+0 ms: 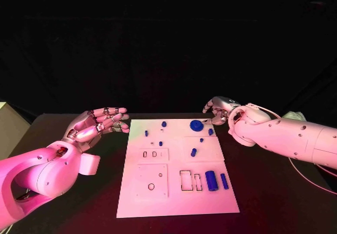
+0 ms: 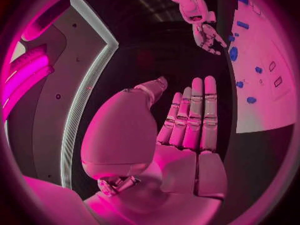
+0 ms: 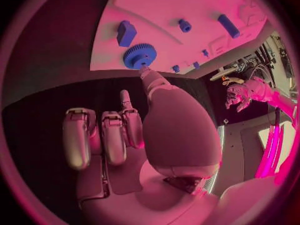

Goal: Assemble the parts on the task board

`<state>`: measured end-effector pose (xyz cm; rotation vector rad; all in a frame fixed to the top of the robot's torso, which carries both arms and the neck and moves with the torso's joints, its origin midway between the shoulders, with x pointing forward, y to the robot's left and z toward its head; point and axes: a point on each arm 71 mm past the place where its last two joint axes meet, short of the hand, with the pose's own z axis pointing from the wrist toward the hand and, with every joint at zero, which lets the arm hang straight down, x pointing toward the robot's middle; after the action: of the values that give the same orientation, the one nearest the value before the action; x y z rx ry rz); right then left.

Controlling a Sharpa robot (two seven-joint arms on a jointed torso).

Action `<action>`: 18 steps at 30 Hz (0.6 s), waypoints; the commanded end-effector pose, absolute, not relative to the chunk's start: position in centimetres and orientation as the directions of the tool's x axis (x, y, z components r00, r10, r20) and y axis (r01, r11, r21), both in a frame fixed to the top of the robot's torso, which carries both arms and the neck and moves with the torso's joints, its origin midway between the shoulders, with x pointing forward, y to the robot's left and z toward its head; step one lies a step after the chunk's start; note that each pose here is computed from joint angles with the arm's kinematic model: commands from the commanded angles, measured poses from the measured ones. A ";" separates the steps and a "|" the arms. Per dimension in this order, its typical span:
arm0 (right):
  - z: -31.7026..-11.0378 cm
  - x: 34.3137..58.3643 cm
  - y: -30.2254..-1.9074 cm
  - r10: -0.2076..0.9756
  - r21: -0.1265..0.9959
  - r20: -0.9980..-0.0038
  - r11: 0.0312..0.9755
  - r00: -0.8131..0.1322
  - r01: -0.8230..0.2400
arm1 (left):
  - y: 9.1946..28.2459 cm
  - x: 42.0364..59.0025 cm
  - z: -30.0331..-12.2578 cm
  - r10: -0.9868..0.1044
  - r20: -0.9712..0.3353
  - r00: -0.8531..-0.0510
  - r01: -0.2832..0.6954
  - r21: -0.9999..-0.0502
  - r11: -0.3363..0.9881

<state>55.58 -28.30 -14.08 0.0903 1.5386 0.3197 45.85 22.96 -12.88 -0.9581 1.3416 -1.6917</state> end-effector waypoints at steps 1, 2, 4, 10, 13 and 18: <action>-14.7 55.9 -28.3 0.267 0.273 -0.961 0.955 -0.067 -0.116 | 22.7 45.8 -12.7 -0.886 0.101 -0.452 0.113 -0.979 -0.169; -14.8 56.0 -28.2 0.267 0.273 -0.961 0.955 -0.069 -0.114 | 22.7 45.8 -12.8 -0.886 0.101 -0.452 0.113 -0.979 -0.169; -15.0 56.1 -28.1 0.266 0.273 -0.961 0.955 -0.075 -0.112 | 22.7 45.8 -12.8 -0.886 0.101 -0.452 0.113 -0.979 -0.169; -15.4 56.4 -27.2 0.271 0.281 -0.958 0.953 -0.094 -0.116 | 22.6 45.9 -12.8 -0.886 0.101 -0.453 0.112 -0.979 -0.169; -15.6 56.4 -26.8 0.275 0.286 -0.956 0.950 -0.105 -0.121 | 22.6 45.9 -12.8 -0.886 0.101 -0.452 0.112 -0.979 -0.169; -15.8 56.3 -26.4 0.277 0.292 -0.953 0.948 -0.122 -0.128 | 22.7 45.9 -12.8 -0.887 0.101 -0.451 0.112 -0.979 -0.168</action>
<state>56.34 -26.62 -15.49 0.1153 1.6240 0.3383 45.96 22.89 -12.93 -0.9579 1.3434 -1.6933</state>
